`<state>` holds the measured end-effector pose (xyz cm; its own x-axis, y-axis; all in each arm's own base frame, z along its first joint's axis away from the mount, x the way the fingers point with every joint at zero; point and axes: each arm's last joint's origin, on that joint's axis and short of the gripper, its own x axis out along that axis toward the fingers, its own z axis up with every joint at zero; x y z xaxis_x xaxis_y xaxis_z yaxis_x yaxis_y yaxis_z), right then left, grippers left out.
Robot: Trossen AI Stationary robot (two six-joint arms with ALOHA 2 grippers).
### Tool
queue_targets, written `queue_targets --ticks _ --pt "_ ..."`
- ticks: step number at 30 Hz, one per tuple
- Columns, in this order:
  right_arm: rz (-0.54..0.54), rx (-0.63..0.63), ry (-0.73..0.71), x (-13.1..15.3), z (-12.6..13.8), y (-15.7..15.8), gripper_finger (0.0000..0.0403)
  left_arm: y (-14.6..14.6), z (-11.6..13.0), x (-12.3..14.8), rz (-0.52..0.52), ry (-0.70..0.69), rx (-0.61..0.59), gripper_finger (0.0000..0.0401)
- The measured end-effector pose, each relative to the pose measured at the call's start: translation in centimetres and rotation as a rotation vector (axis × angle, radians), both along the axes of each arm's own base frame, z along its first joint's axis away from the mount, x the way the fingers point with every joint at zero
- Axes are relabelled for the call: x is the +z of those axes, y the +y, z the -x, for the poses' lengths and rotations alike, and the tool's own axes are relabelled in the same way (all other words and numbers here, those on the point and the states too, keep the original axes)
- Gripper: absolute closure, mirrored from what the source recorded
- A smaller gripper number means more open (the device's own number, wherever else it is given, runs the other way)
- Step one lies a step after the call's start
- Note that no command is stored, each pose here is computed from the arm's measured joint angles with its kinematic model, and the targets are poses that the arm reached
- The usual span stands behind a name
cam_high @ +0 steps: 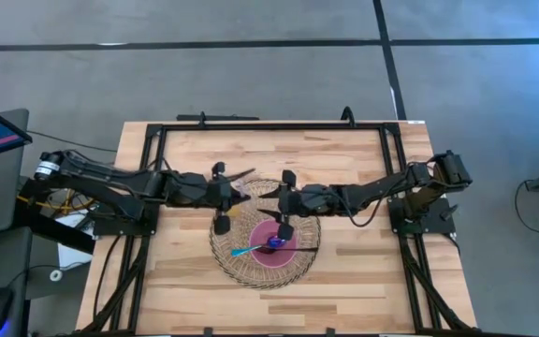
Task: Pick & Place Utensil
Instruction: Put the pink straw into the yellow cup on the brown mat
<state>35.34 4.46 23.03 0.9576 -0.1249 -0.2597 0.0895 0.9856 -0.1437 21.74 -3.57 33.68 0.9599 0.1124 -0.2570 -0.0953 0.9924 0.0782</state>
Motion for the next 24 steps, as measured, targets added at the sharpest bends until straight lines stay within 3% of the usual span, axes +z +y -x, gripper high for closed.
queue_targets --ticks 5,9,16,24 --pt "-0.004 0.000 0.018 -0.2 0.1 0.0 0.0218 0.8 2.1 0.5 -0.039 0.024 0.124 0.0396" --pt "-0.004 0.004 0.019 -0.2 0.1 0.1 0.0212 1.2 3.3 -0.8 0.011 0.070 0.186 0.0395" --pt "-0.004 -0.007 0.022 -0.2 0.0 -0.3 0.0211 1.7 3.3 -5.2 -0.012 0.166 0.259 0.0393" --pt "-0.015 -0.013 0.021 -0.2 0.0 -0.4 0.0214 1.9 2.7 -6.7 0.006 0.159 0.253 0.0366"
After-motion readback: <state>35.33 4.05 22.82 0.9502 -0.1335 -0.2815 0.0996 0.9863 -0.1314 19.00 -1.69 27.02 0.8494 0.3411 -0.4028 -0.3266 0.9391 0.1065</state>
